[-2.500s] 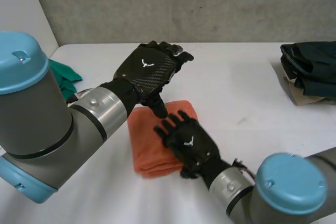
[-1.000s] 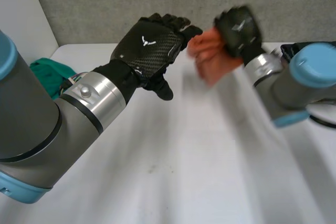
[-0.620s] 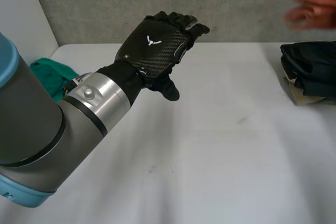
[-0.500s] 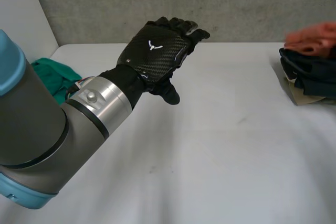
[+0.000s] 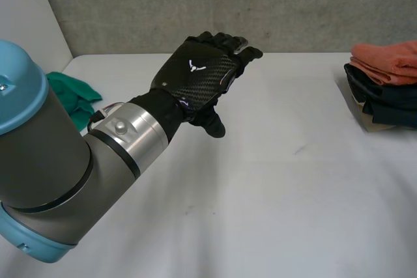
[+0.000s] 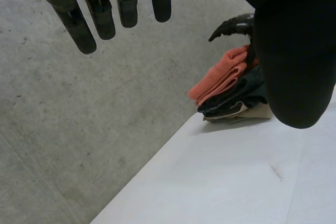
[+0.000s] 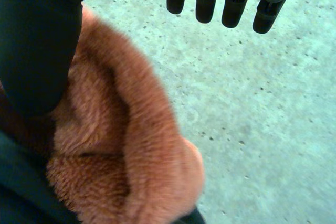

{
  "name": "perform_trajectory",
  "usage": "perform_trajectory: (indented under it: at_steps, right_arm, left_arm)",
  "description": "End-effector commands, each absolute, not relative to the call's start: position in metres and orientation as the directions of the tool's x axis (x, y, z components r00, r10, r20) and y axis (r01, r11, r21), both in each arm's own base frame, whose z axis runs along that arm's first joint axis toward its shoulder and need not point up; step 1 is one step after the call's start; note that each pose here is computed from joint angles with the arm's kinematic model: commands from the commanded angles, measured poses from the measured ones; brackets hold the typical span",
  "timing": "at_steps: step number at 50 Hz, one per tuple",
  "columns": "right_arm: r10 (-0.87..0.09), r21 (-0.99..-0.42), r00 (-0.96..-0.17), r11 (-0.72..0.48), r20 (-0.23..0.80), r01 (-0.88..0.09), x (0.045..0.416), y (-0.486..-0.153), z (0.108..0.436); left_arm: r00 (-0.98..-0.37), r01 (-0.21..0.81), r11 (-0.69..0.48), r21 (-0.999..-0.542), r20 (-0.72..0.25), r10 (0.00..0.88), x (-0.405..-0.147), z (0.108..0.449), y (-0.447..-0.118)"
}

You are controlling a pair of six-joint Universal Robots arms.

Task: Fold the laundry.

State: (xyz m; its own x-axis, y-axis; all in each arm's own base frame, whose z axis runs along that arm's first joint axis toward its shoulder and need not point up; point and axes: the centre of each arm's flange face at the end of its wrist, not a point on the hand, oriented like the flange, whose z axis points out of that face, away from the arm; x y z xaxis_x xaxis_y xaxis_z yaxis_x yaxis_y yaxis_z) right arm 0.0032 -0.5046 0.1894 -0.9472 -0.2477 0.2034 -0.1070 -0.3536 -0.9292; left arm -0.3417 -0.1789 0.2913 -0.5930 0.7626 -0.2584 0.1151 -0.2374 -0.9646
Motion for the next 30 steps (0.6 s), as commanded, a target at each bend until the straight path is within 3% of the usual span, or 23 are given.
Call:
perform_trajectory:
  at_steps: [1,6,7,10,12,14,15,18,19,20,22,23,25,26,27,30]
  right_arm:
    - [-0.136,-0.972,-0.968,-0.140,0.209,-0.190,-0.034,-0.468,0.217]
    - [0.082,-0.930,-0.927,0.038,0.367,-0.365,-0.087,-0.444,0.236]
    - [0.192,-0.900,-0.880,0.117,0.435,-0.419,-0.112,-0.438,0.244]
    - [0.335,-0.841,-0.771,0.214,0.541,-0.497,-0.139,-0.431,0.260]
    - [0.449,-0.781,-0.644,0.266,0.619,-0.565,-0.153,-0.430,0.281]
    - [0.503,-0.752,-0.580,0.259,0.641,-0.606,-0.154,-0.433,0.294]
    - [0.537,-0.738,-0.558,0.198,0.633,-0.645,-0.143,-0.439,0.307]
    - [0.563,-0.730,-0.588,0.040,0.581,-0.682,-0.108,-0.447,0.328]
    - [0.576,-0.724,-0.622,-0.075,0.531,-0.686,-0.082,-0.442,0.347]
    - [0.574,-0.719,-0.645,-0.135,0.504,-0.682,-0.069,-0.439,0.355]
    - [0.555,-0.702,-0.692,-0.248,0.462,-0.668,-0.043,-0.429,0.369]
    - [0.513,-0.682,-0.742,-0.352,0.431,-0.641,-0.019,-0.419,0.377]
    - [0.432,-0.670,-0.799,-0.446,0.419,-0.593,0.010,-0.408,0.380]
    - [0.379,-0.664,-0.825,-0.491,0.420,-0.564,0.025,-0.402,0.380]
    - [0.248,-0.667,-0.869,-0.562,0.427,-0.489,0.059,-0.389,0.373]
    - [0.031,-0.692,-0.892,-0.619,0.451,-0.371,0.108,-0.368,0.355]
  left_arm:
    - [-0.596,0.110,-0.243,-0.964,-0.260,0.760,-0.341,0.294,-0.178]
    - [-0.596,0.108,-0.247,-0.963,-0.261,0.759,-0.341,0.296,-0.178]
    - [-0.597,0.107,-0.248,-0.963,-0.261,0.759,-0.341,0.297,-0.178]
    - [-0.606,0.093,-0.264,-0.960,-0.265,0.750,-0.339,0.305,-0.179]
    - [-0.620,0.077,-0.281,-0.956,-0.267,0.738,-0.336,0.314,-0.180]
    - [-0.632,0.066,-0.301,-0.951,-0.273,0.725,-0.335,0.321,-0.183]
    - [-0.640,0.061,-0.312,-0.948,-0.277,0.717,-0.334,0.326,-0.185]
    - [-0.694,0.034,-0.364,-0.931,-0.285,0.661,-0.326,0.347,-0.200]
    - [-0.715,0.032,-0.376,-0.926,-0.284,0.639,-0.323,0.352,-0.205]
    - [-0.771,0.036,-0.401,-0.915,-0.280,0.571,-0.312,0.363,-0.222]
    - [-0.820,0.048,-0.418,-0.907,-0.275,0.503,-0.301,0.370,-0.239]
    - [-0.843,0.053,-0.425,-0.904,-0.268,0.465,-0.295,0.374,-0.247]
    - [-0.900,0.086,-0.441,-0.893,-0.260,0.351,-0.274,0.379,-0.278]
    - [-0.911,0.100,-0.439,-0.893,-0.260,0.321,-0.267,0.378,-0.290]
    - [-0.919,0.118,-0.432,-0.894,-0.263,0.293,-0.259,0.374,-0.302]
    - [-0.940,0.198,-0.383,-0.902,-0.286,0.187,-0.223,0.355,-0.351]
